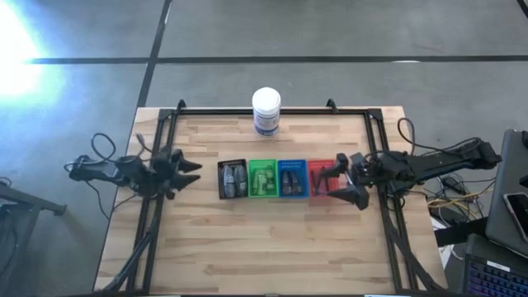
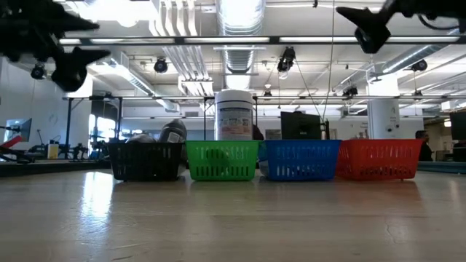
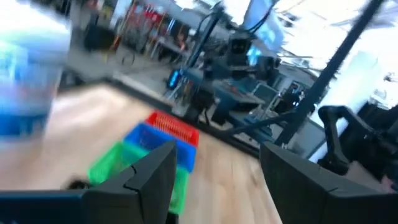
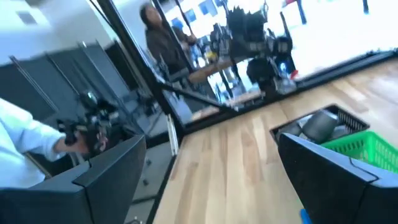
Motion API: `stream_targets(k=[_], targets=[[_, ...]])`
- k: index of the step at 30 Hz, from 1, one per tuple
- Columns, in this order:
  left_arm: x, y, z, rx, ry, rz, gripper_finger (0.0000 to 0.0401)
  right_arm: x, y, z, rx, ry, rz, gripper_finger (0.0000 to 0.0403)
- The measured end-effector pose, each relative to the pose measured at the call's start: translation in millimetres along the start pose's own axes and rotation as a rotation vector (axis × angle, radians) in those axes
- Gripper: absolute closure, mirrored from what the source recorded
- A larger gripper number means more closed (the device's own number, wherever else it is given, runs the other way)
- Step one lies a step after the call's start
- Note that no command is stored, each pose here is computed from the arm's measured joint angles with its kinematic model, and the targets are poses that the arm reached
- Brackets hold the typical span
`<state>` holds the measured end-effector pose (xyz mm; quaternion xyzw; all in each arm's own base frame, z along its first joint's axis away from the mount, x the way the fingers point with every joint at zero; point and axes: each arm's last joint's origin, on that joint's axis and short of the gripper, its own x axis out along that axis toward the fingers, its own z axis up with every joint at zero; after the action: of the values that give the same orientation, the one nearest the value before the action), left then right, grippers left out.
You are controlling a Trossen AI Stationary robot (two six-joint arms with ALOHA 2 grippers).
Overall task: Pick & Place Travel size toiletries
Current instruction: Return to Home Position
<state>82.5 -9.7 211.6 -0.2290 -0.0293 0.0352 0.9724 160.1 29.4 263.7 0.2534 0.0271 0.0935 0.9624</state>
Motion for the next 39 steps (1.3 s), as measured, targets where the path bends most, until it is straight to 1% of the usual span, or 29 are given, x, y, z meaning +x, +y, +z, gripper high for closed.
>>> stream_targets(k=[3,5,8,11,16,18,22,27,31,32,34,36,37,39], targets=[[4,6,-15,-0.106,0.05,0.021,0.0167,-15,-9,-15,-0.01,-0.068,0.034,0.0039],[6,9,-22,-0.158,0.058,0.031,0.0167,-25,-14,-25,-0.015,-0.129,0.077,0.0039],[8,15,-37,-0.17,0.093,0.05,0.0167,-36,-24,-43,-0.019,-0.184,0.11,0.0039],[10,14,-38,-0.155,0.114,0.052,0.0167,-43,-35,-62,-0.014,-0.199,0.115,0.0039],[10,13,-36,-0.15,0.119,0.054,0.0167,-46,-40,-69,-0.003,-0.169,0.036,0.0039],[10,13,-36,-0.15,0.119,0.054,0.0167,-46,-42,-72,0.0,-0.134,0.011,0.0039],[10,13,-36,-0.151,0.115,0.051,0.0167,-45,-45,-78,0.0,-0.079,-0.019,0.0039],[8,15,-35,-0.165,0.072,0.036,0.0167,-44,-48,-82,0.0,-0.032,-0.045,0.0039],[9,18,-34,-0.169,0.039,0.053,0.0167,-43,-49,-84,0.0,-0.011,-0.057,0.0039],[10,19,-34,-0.127,0.052,0.059,0.0167,-43,-49,-84,0.0,-0.009,-0.057,0.0039],[9,21,-33,0.138,0.121,0.005,0.0167,-43,-49,-84,0.0,-0.009,-0.058,0.0039],[10,23,-33,0.377,0.14,-0.07,0.0167,-43,-49,-85,0.0,-0.008,-0.058,0.0039],[10,24,-33,0.443,0.142,-0.091,0.0167,-43,-49,-85,0.0,-0.006,-0.059,0.0039],[10,26,-32,0.443,0.135,-0.084,0.0167,-43,-49,-85,0.0,-0.005,-0.06,0.0039]])
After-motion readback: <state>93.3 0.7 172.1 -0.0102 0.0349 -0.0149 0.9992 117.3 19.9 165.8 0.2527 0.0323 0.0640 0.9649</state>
